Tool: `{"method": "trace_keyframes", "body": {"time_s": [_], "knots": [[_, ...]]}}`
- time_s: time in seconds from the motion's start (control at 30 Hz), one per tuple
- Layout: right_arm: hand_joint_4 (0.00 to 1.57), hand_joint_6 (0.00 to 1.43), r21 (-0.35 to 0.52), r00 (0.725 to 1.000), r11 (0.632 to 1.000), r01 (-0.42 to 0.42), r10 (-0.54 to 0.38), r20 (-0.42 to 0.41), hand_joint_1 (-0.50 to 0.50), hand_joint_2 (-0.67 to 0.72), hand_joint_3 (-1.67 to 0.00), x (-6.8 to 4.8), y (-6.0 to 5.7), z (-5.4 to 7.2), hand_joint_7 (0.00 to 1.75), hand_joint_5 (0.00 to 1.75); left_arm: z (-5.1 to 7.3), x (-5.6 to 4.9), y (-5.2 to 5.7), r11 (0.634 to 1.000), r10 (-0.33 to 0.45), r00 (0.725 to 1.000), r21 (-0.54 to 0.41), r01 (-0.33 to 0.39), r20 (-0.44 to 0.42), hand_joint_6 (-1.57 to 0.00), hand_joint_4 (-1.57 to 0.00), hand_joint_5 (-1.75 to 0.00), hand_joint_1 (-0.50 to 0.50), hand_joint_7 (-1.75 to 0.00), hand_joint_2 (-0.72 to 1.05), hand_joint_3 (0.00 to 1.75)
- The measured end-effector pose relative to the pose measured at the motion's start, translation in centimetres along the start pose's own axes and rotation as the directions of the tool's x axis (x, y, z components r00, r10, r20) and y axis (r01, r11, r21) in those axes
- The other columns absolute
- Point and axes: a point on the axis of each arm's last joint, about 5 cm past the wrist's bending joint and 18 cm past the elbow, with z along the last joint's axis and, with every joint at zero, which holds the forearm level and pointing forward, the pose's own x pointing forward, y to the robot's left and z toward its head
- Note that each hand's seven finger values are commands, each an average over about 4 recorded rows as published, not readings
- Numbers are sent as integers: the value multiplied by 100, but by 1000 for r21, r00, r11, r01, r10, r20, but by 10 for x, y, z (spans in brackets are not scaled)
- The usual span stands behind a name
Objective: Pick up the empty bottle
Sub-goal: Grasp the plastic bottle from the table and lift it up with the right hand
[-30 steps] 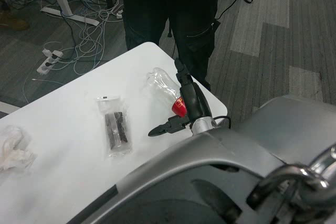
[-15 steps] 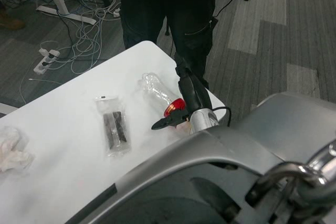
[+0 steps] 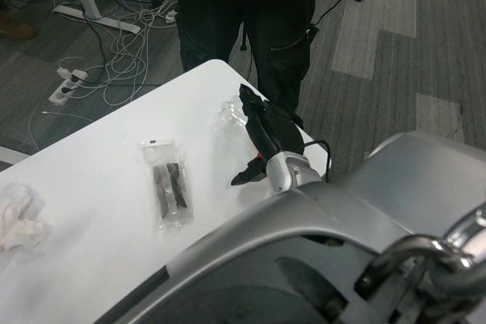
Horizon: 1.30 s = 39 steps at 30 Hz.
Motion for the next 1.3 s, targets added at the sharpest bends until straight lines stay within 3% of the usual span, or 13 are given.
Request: {"method": "trace_keyframes", "body": {"time_s": [0.2, 0.33, 0.43, 0.6, 0.63, 0.73, 0.77, 0.87, 0.9, 1.0, 1.07, 1.13, 1.3], "knots": [[0, 0, -85, 997, 994, -75, 73, -29, -34, -30, -24, 4, 3, 5, 0, 0, -1, -2, 2, 1000, 12, 1000, -7, -12, -4, 0, -4, 0, -50, 0, -72, 0], [0, 0, -62, 991, 990, -125, 122, -52, -38, -29, -24, 8, 6, 5, 0, 0, -2, -4, 2, 1000, 18, 1000, -9, -18, -7, 0, -4, 0, -50, 0, -66, 0], [0, 0, -48, 989, 989, -138, 136, -54, -38, -29, -24, 9, 6, 5, 0, 0, -2, -4, 3, 1000, 19, 1000, -9, -19, -8, 0, -5, 0, -50, 0, -70, 0], [0, 0, -45, 989, 989, -141, 138, -59, -41, -38, -28, 10, 6, 5, 0, 0, -2, -4, 3, 1000, 21, 1000, -9, -21, -8, 0, -6, 0, -50, 0, -72, 0], [0, 0, -45, 989, 989, -141, 138, -62, -42, -40, -34, 10, 6, 5, 0, 7, -2, -4, 3, 1000, 21, 1000, -9, -21, -8, 0, -5, 0, -50, 0, -70, 0], [0, 0, -47, 988, 989, -138, 135, -69, -42, -46, -54, 10, 6, 5, 5, 65, -2, -4, 3, 1000, 22, 1000, -10, -22, -8, 0, -5, 0, -50, 0, -68, 0], [0, 0, -55, 989, 989, -135, 132, -69, -42, -48, -59, 10, 7, 5, 10, 90, -2, -4, 3, 1000, 22, 1000, -10, -22, -8, 0, -5, 0, -50, 0, -70, 0], [0, 0, -106, 991, 987, -124, 117, -70, -42, -49, -83, 9, 7, 5, 31, 136, -2, -4, 3, 1000, 22, 1000, -10, -22, -8, 0, -6, 0, -50, 0, -72, 0], [0, 0, -130, 991, 984, -121, 113, -73, -42, -51, -93, 9, 8, 5, 42, 143, -2, -4, 3, 1000, 22, 1000, -10, -22, -8, 0, -7, 0, -50, 0, -72, 0], [0, 0, -210, 991, 970, -119, 104, -84, -44, -54, -123, 8, 7, 5, 82, 158, -2, -4, 3, 1000, 22, 1000, -11, -22, -8, 0, -7, 0, -50, 0, -66, 0], [0, 0, -260, 991, 959, -117, 98, -86, -46, -57, -143, 7, 7, 5, 124, 167, -2, -5, 3, 1000, 22, 1000, -12, -22, -8, 0, -7, 0, -50, 0, -64, 0], [5, 0, -310, 992, 944, -117, 97, -79, -46, -57, -153, 6, 7, 6, 152, 172, -2, -5, 4, 1000, 22, 1000, -13, -22, -7, 0, -7, 0, -50, 0, -66, 0], [32, 0, -374, 992, 918, -130, 117, -56, -46, -53, -159, 6, 6, 10, 161, 175, -3, -6, 4, 1000, 23, 1000, -13, -23, -8, 0, -7, 0, -50, 0, -72, 0]]}}
